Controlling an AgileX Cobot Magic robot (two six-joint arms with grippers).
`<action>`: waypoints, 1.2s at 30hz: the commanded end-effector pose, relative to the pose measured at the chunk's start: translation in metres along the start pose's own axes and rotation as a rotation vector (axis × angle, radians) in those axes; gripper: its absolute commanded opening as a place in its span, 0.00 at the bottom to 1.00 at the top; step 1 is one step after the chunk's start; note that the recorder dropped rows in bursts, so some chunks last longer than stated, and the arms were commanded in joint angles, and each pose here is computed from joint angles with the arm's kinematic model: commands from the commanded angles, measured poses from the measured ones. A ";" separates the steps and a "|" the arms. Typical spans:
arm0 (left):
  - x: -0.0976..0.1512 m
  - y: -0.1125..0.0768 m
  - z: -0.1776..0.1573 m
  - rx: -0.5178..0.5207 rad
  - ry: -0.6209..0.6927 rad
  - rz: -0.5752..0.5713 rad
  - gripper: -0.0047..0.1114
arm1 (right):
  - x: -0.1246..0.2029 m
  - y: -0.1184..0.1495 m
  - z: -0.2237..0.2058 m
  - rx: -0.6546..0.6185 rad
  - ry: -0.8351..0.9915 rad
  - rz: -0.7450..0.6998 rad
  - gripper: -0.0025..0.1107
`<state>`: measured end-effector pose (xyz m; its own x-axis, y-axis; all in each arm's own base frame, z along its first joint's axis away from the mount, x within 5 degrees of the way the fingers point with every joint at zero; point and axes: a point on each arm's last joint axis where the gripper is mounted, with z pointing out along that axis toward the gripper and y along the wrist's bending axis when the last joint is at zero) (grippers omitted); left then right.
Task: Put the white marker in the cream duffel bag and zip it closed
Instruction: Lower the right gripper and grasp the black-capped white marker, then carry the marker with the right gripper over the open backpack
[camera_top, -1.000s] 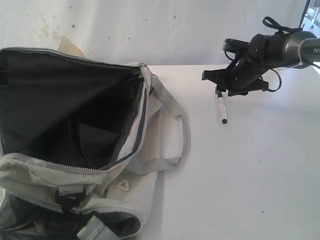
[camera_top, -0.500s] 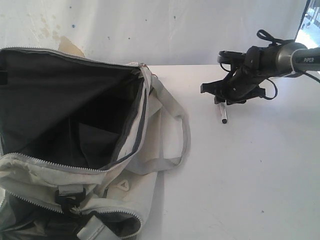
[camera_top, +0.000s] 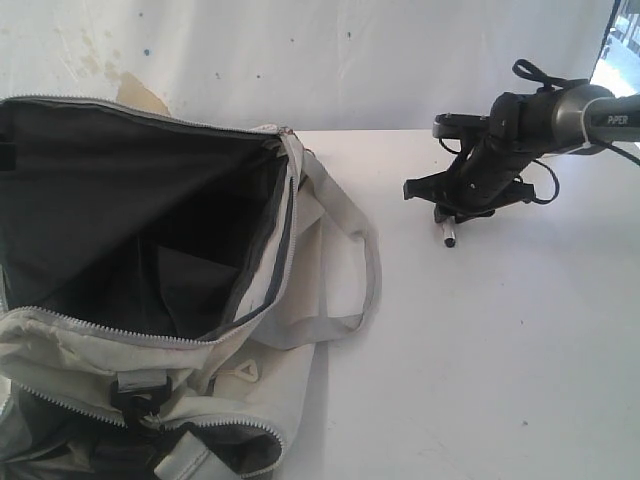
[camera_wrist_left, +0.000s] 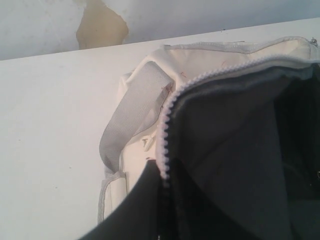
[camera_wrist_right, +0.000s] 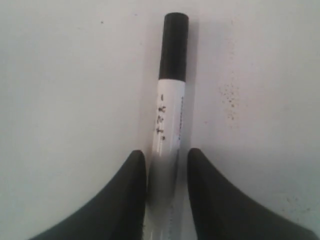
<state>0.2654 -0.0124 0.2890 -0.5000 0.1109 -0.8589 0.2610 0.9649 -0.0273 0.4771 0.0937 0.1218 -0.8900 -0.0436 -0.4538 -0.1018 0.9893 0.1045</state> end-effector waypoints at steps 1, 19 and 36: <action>0.001 0.000 -0.001 -0.002 0.001 -0.004 0.04 | 0.002 -0.002 0.000 0.003 0.023 -0.007 0.25; 0.001 0.000 -0.001 -0.002 0.001 -0.004 0.04 | -0.015 0.005 -0.069 -0.011 0.011 -0.015 0.02; 0.002 -0.001 -0.001 0.005 0.005 -0.005 0.04 | -0.016 0.058 -0.145 -0.217 -0.007 -0.060 0.02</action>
<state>0.2651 -0.0130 0.2887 -0.5032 0.1119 -0.8569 0.2670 0.9632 -0.0310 0.4277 0.1192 0.2550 -0.8820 -0.0827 -0.4639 -0.2161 0.9459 0.2422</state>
